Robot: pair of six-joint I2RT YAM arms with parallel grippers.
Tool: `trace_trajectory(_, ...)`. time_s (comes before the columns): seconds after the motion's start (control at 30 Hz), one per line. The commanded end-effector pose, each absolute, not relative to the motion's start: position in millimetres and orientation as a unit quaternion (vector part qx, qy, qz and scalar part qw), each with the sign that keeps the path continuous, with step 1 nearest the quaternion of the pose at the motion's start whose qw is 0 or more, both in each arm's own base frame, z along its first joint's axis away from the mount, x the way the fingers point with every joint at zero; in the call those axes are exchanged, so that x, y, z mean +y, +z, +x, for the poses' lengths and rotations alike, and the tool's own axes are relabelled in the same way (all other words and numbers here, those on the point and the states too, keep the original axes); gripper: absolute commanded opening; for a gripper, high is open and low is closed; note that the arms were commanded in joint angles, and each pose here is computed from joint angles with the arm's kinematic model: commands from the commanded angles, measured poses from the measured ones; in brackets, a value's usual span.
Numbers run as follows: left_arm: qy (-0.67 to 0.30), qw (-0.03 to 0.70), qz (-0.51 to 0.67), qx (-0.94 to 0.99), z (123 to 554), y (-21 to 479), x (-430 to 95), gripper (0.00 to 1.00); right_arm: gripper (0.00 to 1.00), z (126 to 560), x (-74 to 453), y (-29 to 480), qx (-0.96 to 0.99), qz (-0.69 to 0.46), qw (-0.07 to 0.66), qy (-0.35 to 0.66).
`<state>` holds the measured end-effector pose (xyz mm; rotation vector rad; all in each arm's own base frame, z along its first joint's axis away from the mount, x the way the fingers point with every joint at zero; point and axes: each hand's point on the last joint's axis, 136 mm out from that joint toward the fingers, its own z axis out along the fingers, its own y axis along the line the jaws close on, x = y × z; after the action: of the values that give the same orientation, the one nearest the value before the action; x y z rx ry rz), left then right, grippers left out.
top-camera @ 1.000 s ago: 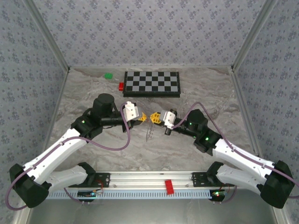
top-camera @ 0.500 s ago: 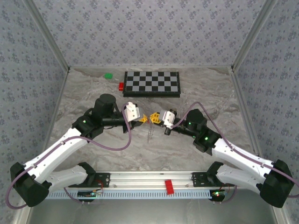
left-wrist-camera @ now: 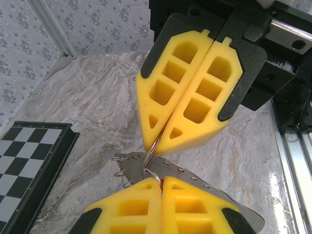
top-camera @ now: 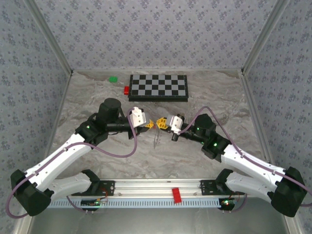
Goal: Put the keys on the keyring
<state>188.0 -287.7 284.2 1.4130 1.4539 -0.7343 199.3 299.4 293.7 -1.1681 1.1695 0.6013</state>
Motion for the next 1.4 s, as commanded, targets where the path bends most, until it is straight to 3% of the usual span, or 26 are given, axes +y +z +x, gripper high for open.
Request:
trace_trajectory(0.0, -0.317, 0.473, 0.594, 0.569, 175.9, 294.8, -295.1, 0.0, 0.0, 195.0, 298.1, 317.9, 0.489, -0.501, 0.659, 0.275)
trace_trajectory(0.7, -0.262, 0.542, 0.569, 0.56, 191.9, 309.3, -279.3, 0.0, 0.0, 191.0, 288.4, 318.1, 0.49, -0.495, 0.665, 0.268)
trace_trajectory(1.37, -0.316, 0.509, 0.577, 0.555, 181.8, 313.7, -285.4, 0.0, 0.0, 185.5, 290.5, 315.7, 0.483, -0.503, 0.659, 0.282)
